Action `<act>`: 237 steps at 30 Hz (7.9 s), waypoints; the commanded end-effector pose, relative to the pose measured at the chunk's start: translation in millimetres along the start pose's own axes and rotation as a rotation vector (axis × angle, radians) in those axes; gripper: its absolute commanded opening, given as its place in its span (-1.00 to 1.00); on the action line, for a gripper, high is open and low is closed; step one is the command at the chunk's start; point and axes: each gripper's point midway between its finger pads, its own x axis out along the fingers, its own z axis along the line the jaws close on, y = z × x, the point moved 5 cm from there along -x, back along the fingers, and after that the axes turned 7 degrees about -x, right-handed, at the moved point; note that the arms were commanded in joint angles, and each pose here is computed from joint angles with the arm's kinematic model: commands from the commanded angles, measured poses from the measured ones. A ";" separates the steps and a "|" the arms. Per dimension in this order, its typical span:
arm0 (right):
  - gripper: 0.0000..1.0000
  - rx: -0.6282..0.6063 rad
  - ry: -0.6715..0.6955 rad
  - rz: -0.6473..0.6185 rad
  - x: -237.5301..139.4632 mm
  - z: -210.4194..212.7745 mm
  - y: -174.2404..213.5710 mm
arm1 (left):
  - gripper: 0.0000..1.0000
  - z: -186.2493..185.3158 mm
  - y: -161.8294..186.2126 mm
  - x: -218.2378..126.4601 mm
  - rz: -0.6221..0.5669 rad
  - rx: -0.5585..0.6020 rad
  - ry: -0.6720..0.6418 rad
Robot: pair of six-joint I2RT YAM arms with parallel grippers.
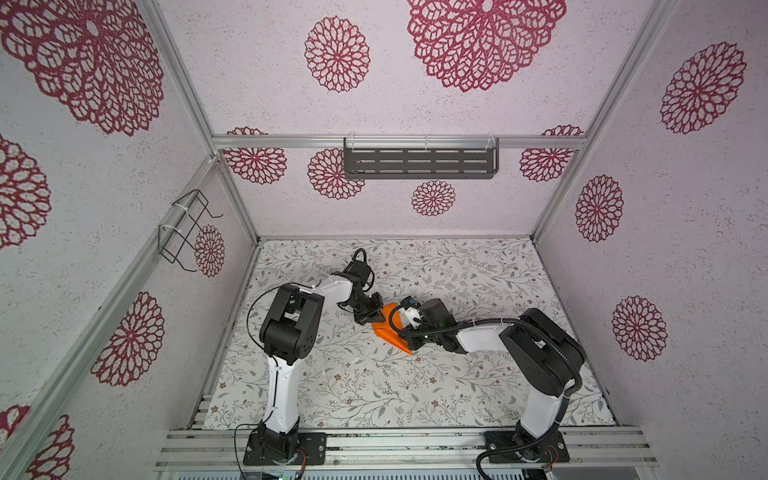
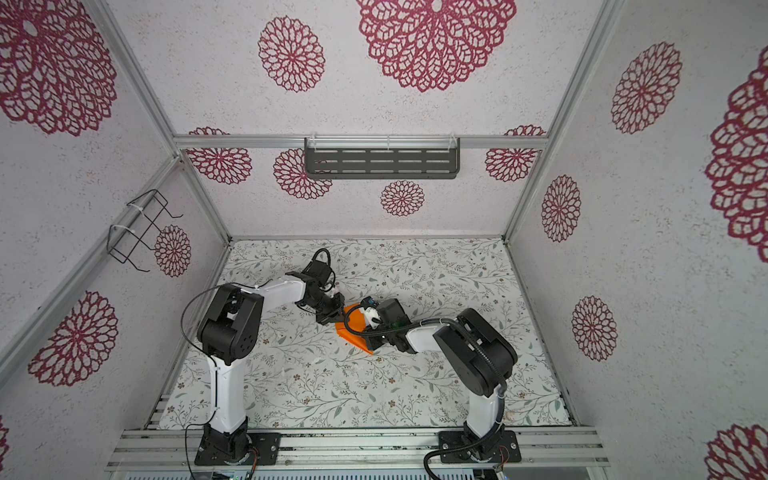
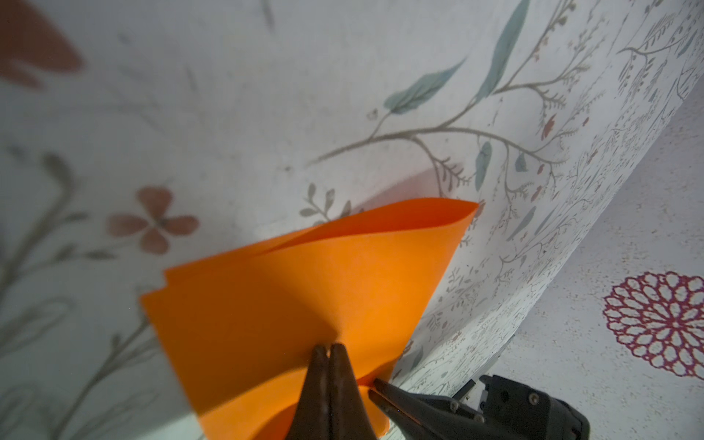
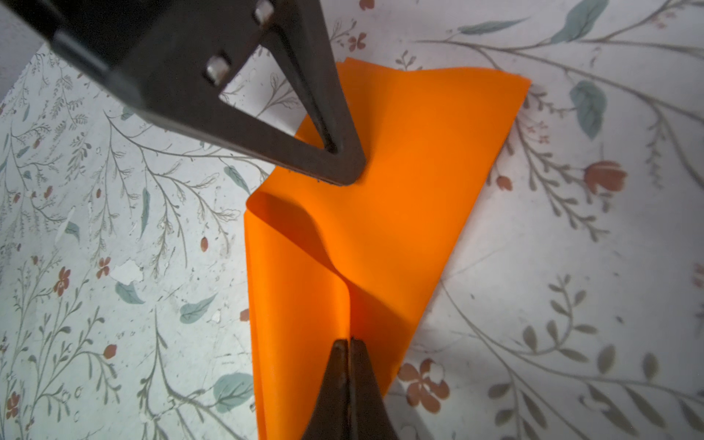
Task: Fold a paper plane with a square sheet of paper (pick it up from the middle)
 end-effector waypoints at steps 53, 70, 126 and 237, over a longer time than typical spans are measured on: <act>-0.94 0.083 -0.058 0.077 9.0 -2.0 3.8 | -0.83 6.2 62.5 3.3 -0.002 -0.120 0.138; -0.83 0.095 -0.055 0.101 13.2 -3.7 9.3 | -0.84 11.5 64.5 -0.1 -0.016 -0.133 0.103; -0.65 0.115 -0.040 0.161 21.4 -8.1 17.1 | -0.86 27.7 58.4 -15.7 -0.063 -0.130 -0.047; -0.73 0.209 -0.034 0.249 13.7 22.4 11.9 | -0.89 12.4 47.1 -34.2 -0.084 -0.048 0.039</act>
